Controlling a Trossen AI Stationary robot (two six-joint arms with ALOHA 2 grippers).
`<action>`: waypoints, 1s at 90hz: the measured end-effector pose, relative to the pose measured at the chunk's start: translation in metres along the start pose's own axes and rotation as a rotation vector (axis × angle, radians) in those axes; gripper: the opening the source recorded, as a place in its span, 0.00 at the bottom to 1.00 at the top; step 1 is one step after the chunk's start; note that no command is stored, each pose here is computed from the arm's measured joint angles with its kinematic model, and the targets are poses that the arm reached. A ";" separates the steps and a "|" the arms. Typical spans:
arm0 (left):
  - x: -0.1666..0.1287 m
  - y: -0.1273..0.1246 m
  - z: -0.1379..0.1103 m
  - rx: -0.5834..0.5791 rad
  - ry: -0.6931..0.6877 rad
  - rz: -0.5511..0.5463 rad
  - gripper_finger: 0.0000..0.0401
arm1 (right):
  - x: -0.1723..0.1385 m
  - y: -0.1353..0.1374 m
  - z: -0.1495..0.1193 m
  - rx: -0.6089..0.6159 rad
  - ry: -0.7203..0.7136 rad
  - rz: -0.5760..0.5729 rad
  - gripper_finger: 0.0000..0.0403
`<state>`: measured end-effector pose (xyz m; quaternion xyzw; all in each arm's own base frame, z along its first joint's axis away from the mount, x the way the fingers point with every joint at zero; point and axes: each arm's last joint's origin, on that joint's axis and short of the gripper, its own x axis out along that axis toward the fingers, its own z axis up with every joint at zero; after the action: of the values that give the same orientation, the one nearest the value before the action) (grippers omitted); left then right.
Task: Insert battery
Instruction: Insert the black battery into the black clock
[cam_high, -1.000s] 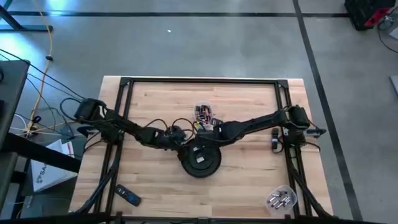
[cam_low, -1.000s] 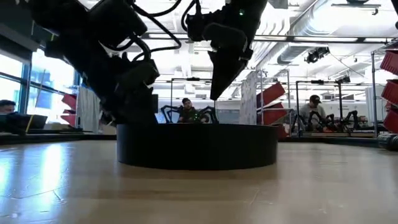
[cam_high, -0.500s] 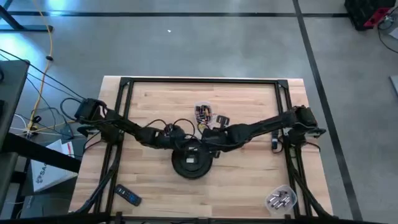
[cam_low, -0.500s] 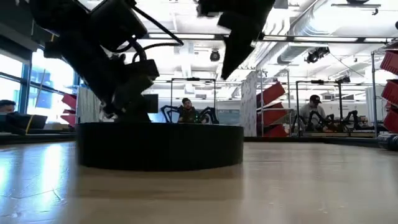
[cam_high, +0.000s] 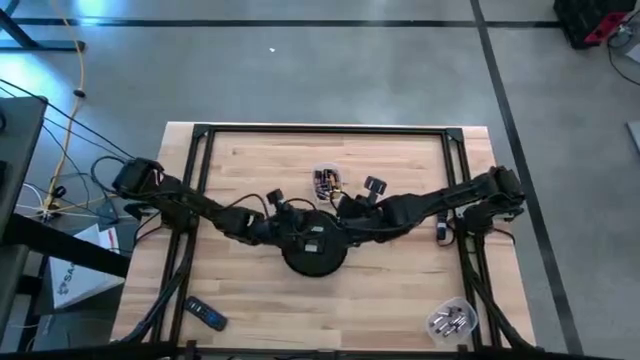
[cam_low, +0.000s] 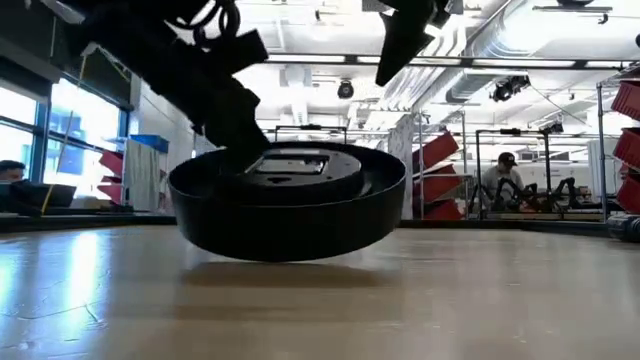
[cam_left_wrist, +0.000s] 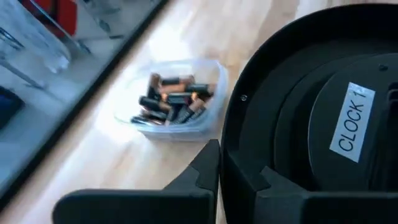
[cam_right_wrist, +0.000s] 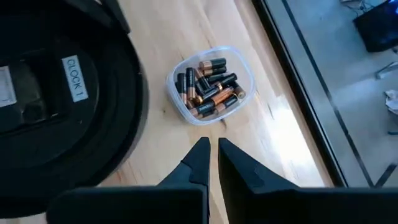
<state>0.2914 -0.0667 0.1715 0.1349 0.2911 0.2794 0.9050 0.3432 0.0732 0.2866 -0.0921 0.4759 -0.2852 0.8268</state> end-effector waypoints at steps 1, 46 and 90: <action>-0.001 -0.001 0.001 0.006 -0.005 0.008 0.00 | 0.000 0.000 0.000 0.002 -0.001 0.000 0.00; -0.036 -0.012 0.015 0.119 -0.133 0.112 0.00 | 0.001 -0.001 0.002 0.016 -0.022 -0.010 0.00; -0.031 -0.005 -0.014 -0.033 0.100 0.020 0.00 | 0.009 -0.005 0.015 -0.006 -0.077 0.035 0.00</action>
<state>0.2639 -0.0883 0.1721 0.1085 0.3301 0.2995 0.8886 0.3574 0.0625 0.2901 -0.0970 0.4462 -0.2656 0.8491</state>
